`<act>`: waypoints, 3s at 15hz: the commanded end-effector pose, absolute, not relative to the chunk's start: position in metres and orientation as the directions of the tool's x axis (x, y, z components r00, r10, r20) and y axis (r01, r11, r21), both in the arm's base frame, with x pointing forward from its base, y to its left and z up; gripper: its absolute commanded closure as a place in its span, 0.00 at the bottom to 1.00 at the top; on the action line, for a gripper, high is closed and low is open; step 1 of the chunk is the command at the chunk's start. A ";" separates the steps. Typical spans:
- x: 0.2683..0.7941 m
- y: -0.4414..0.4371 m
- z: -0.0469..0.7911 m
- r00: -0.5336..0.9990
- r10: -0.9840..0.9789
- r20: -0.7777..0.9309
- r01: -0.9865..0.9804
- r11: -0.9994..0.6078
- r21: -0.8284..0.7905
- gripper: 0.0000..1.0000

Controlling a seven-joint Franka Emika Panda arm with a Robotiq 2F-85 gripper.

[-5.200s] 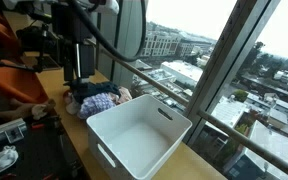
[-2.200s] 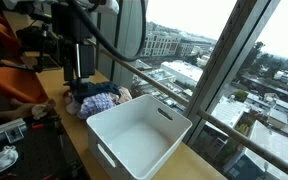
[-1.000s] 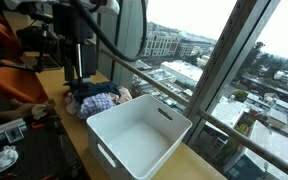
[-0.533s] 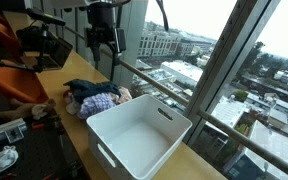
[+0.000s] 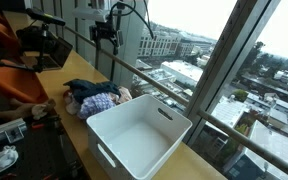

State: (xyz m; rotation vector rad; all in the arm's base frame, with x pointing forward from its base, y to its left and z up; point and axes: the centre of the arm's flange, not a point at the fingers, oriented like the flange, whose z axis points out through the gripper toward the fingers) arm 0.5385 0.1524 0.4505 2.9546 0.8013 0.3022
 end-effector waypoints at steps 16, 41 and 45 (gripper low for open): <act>0.507 0.224 0.223 0.718 0.696 0.012 0.695 -0.718 0.031 0.30; 0.649 0.110 0.625 0.595 0.701 0.394 0.537 -0.711 0.454 0.99; 0.658 0.048 0.714 0.585 0.658 0.475 0.432 -0.748 0.504 0.99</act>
